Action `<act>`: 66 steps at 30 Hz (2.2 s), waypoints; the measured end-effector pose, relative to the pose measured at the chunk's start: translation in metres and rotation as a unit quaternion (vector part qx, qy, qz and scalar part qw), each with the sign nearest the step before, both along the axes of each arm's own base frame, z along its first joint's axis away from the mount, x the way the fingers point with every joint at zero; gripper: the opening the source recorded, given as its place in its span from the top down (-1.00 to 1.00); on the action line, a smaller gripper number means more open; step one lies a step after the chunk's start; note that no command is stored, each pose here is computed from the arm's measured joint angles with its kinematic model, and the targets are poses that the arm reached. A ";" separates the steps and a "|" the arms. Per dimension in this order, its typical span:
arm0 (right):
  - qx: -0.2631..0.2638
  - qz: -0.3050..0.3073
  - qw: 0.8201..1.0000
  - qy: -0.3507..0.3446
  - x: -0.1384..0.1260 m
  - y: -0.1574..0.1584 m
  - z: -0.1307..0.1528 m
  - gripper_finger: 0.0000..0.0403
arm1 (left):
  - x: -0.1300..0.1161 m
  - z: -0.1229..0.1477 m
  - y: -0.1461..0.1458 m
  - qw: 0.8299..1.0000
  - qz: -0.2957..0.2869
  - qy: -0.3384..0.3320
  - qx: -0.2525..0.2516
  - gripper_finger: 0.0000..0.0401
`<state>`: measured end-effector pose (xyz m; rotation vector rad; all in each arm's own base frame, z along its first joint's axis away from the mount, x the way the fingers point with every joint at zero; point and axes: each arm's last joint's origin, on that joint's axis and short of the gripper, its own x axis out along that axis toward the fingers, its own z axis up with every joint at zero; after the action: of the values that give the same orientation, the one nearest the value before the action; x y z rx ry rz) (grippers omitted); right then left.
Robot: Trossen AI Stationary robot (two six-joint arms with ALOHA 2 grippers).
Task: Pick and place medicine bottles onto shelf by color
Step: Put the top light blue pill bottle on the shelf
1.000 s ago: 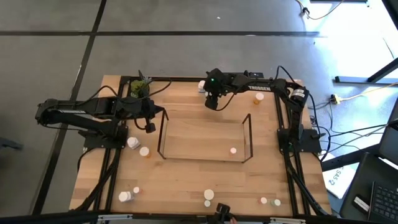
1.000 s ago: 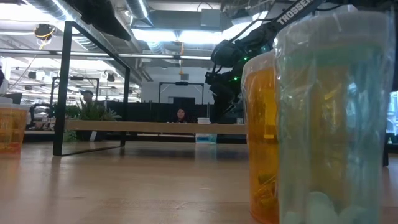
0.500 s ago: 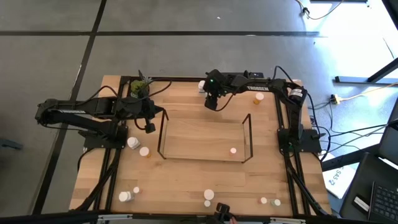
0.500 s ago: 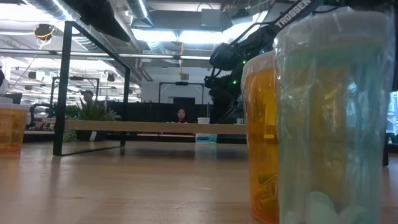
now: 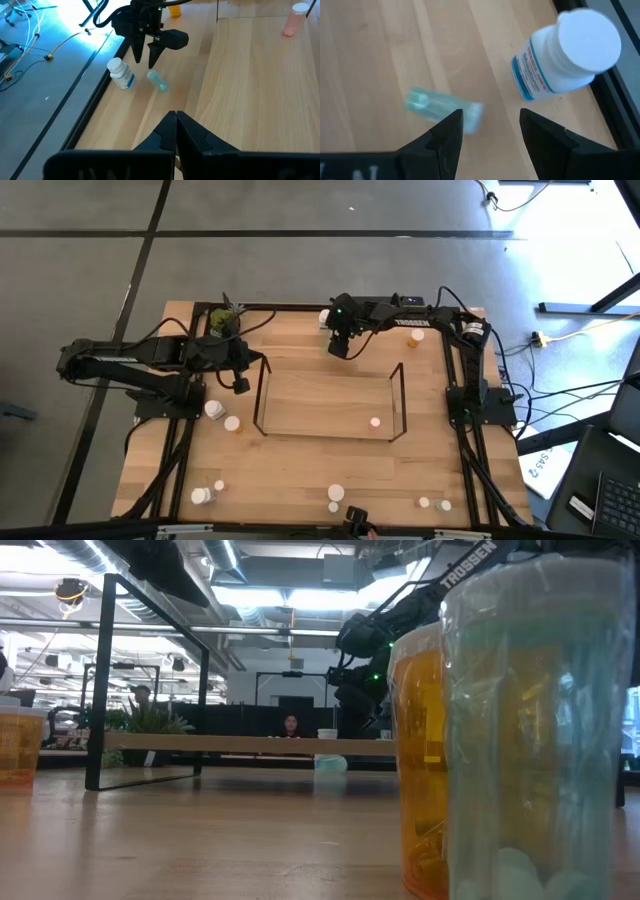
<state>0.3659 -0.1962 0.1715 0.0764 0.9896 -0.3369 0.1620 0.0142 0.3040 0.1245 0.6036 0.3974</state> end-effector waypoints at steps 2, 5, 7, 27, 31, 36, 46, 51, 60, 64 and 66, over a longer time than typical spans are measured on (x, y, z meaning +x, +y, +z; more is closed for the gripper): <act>0.001 0.000 1.000 0.002 0.000 0.000 0.000 0.02 | 0.000 0.000 0.000 1.000 0.000 0.000 0.000 1.00; -0.002 0.002 1.000 0.002 0.000 0.000 0.000 0.02 | 0.000 0.000 0.000 1.000 0.000 0.000 0.000 1.00; -0.005 0.008 1.000 0.004 0.000 0.000 0.000 0.02 | 0.000 0.000 0.000 1.000 0.000 0.000 0.000 1.00; -0.075 0.127 0.985 0.085 0.018 0.044 0.011 0.02 | 0.000 0.000 0.000 1.000 0.009 -0.007 -0.012 1.00; -0.078 0.152 0.981 0.095 0.024 0.051 0.024 0.02 | 0.002 0.002 0.000 0.999 0.020 -0.029 -0.028 1.00; -0.072 0.169 0.977 0.109 0.030 0.062 0.048 0.02 | 0.011 0.009 0.006 0.996 0.037 -0.079 -0.031 1.00; -0.033 0.155 0.975 0.155 0.022 0.071 0.087 0.02 | 0.040 0.033 0.040 0.998 -0.003 -0.052 -0.029 1.00; -0.021 0.141 0.976 0.165 0.006 0.076 0.104 0.02 | 0.062 0.041 0.062 0.999 -0.002 -0.010 -0.050 1.00; -0.031 0.131 0.983 0.125 -0.025 0.095 0.154 0.02 | 0.100 0.053 0.096 0.994 -0.016 0.030 -0.104 1.00; -0.046 0.144 0.984 0.090 -0.040 0.110 0.180 0.02 | 0.122 0.047 0.110 0.991 -0.016 0.052 -0.123 1.00; -0.050 0.144 0.986 0.071 -0.049 0.119 0.192 0.02 | 0.131 0.041 0.119 0.987 -0.021 0.066 -0.142 1.00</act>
<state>0.3172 -0.0772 0.3633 -0.1819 1.1061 -0.1267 0.2934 0.1331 0.3448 -0.1110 0.7817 0.2603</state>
